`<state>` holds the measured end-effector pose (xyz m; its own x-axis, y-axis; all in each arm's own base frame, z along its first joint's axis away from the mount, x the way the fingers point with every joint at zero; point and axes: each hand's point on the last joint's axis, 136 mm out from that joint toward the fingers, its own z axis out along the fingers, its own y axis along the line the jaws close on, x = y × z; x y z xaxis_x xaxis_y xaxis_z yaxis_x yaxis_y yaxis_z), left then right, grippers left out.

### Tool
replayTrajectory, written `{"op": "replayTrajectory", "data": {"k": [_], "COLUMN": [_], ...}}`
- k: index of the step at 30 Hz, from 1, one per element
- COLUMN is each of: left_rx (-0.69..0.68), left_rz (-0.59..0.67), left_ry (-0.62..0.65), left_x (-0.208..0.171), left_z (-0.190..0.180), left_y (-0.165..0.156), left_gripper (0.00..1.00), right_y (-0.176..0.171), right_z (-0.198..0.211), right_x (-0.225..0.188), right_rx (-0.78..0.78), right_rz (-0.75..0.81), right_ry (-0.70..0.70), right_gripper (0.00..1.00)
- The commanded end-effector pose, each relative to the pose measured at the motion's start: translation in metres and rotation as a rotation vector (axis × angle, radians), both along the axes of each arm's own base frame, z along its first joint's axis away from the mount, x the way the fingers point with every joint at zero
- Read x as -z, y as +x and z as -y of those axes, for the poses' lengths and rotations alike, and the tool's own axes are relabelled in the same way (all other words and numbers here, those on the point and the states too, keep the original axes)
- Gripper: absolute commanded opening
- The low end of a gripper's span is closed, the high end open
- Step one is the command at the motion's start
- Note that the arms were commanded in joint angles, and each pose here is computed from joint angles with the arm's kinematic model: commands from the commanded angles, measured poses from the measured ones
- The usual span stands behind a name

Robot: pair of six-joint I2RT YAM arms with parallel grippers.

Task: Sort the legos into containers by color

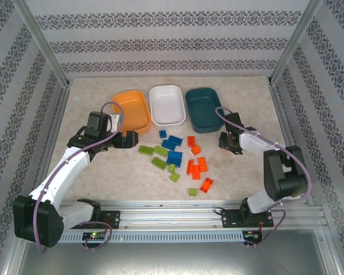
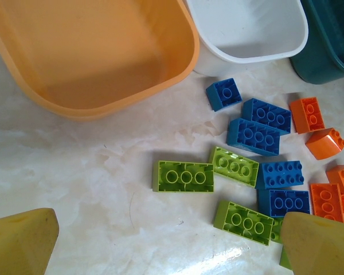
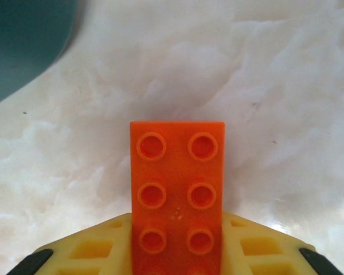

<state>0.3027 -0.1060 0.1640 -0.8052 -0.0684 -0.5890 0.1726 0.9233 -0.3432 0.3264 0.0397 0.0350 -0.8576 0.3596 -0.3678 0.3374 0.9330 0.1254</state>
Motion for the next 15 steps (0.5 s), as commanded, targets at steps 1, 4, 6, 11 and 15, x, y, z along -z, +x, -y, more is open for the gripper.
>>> {"op": "replayTrajectory", "data": {"k": [1, 4, 6, 11, 15], "left_rx": [0.011, 0.01, 0.013, 0.014, 0.015], "left_rz": [-0.004, -0.005, -0.005, -0.007, -0.008], "left_ry": [0.01, 0.007, 0.006, -0.004, -0.009], "left_x": [0.003, 0.003, 0.002, 0.002, 0.002], "left_z": [0.0, 0.0, 0.001, 0.002, 0.003], "left_y": [-0.005, -0.005, -0.005, -0.005, -0.005], "left_gripper": [1.0, 1.0, 1.0, 1.0, 1.0], "right_y": [-0.008, -0.011, -0.012, -0.008, 0.005], "right_z": [0.004, 0.005, 0.004, -0.006, -0.023], "right_x": [-0.014, -0.029, -0.043, -0.082, -0.116], "right_rx": [0.013, 0.012, 0.011, -0.012, -0.052], "right_rz": [0.028, 0.065, 0.099, 0.184, 0.254], "right_ry": [0.026, 0.04, 0.051, 0.106, 0.157], "right_gripper": [0.3, 0.31, 0.3, 0.3, 0.3]}}
